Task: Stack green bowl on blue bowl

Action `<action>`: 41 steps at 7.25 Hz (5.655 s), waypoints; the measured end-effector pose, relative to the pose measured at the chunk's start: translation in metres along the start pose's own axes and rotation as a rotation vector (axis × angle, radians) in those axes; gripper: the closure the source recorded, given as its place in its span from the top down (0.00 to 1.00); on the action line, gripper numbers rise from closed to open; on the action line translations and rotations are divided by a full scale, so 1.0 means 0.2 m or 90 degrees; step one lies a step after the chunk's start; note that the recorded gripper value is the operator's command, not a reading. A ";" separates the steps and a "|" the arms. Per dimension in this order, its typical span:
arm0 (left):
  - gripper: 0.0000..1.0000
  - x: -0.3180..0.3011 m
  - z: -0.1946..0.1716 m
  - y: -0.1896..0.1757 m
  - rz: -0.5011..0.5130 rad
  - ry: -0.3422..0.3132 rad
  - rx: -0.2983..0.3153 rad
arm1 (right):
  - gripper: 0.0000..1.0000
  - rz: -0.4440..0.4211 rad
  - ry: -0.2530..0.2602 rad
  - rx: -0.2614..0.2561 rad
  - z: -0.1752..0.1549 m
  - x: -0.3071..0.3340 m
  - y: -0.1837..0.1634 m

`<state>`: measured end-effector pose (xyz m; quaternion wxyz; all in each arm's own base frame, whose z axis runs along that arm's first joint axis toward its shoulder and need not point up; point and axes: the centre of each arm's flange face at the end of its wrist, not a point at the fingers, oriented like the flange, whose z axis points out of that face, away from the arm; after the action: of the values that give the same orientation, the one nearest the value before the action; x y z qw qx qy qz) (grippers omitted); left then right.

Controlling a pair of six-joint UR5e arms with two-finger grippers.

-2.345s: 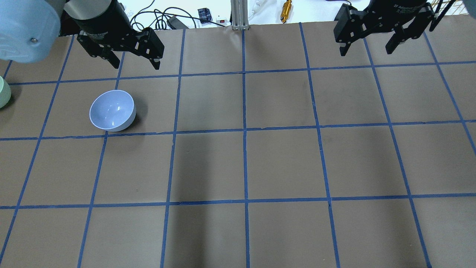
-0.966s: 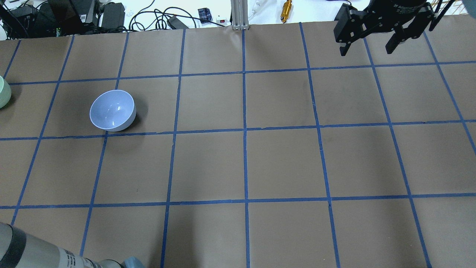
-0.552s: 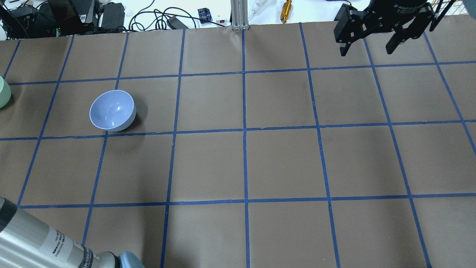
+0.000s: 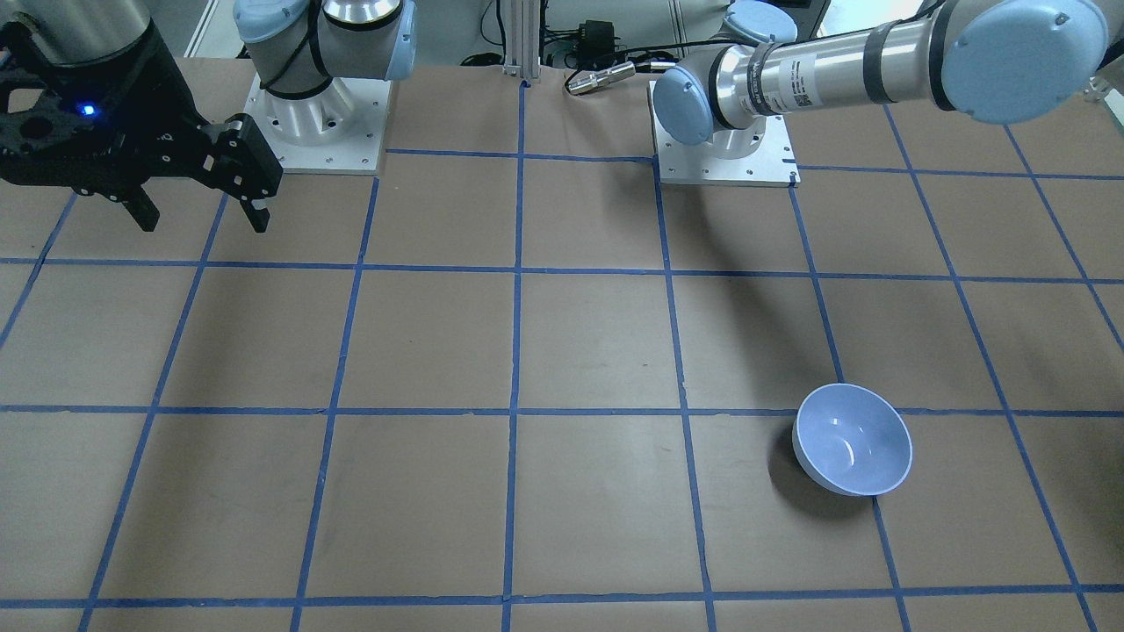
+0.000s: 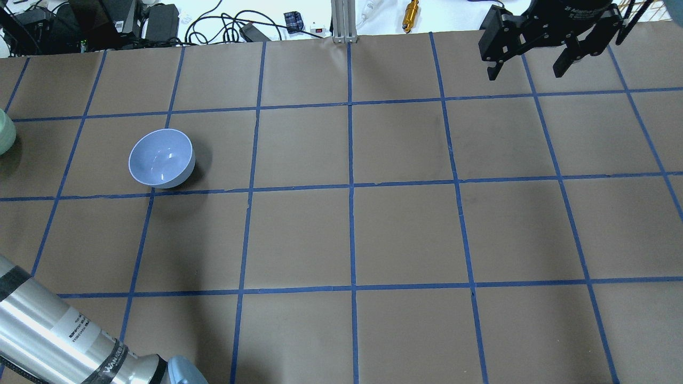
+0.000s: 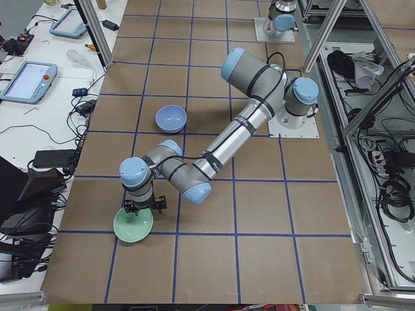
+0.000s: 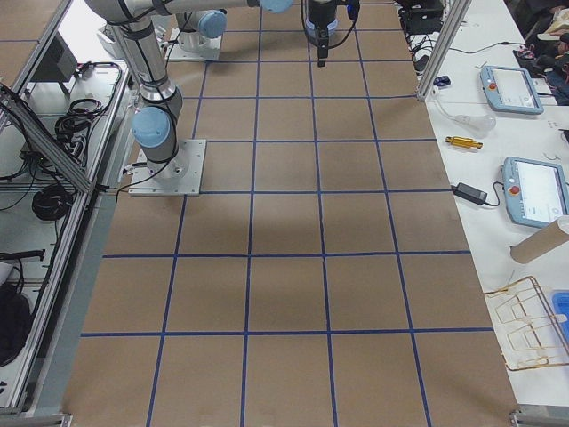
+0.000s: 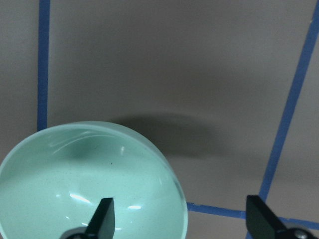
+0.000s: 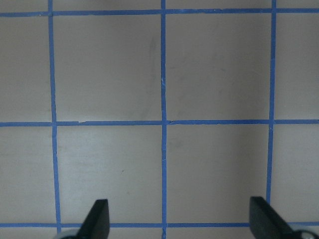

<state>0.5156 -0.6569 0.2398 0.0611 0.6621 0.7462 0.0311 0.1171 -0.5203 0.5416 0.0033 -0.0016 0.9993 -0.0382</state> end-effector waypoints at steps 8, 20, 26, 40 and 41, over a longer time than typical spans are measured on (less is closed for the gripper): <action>0.00 0.06 0.25 0.14 0.054 -0.004 0.046 | 1.00 0.001 -0.001 0.000 0.00 0.00 0.00; 0.00 0.56 -0.99 -1.55 0.017 -0.020 0.023 | 1.00 0.002 -0.001 0.001 0.00 0.00 0.00; 0.98 0.93 -0.51 -2.21 -0.004 -0.082 0.040 | 1.00 0.001 -0.001 0.000 0.00 0.00 0.00; 1.00 1.09 -1.76 -2.88 -0.759 0.033 0.082 | 1.00 0.001 -0.001 0.001 0.00 0.00 0.00; 1.00 1.12 -1.77 -2.97 -0.813 0.038 0.086 | 1.00 0.001 -0.001 0.001 0.00 0.00 0.00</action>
<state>-0.1414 -0.4945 0.5038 0.0048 0.0885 0.9953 -0.0400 0.1172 -0.5199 0.5422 0.0041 -0.0009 0.9992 -0.0388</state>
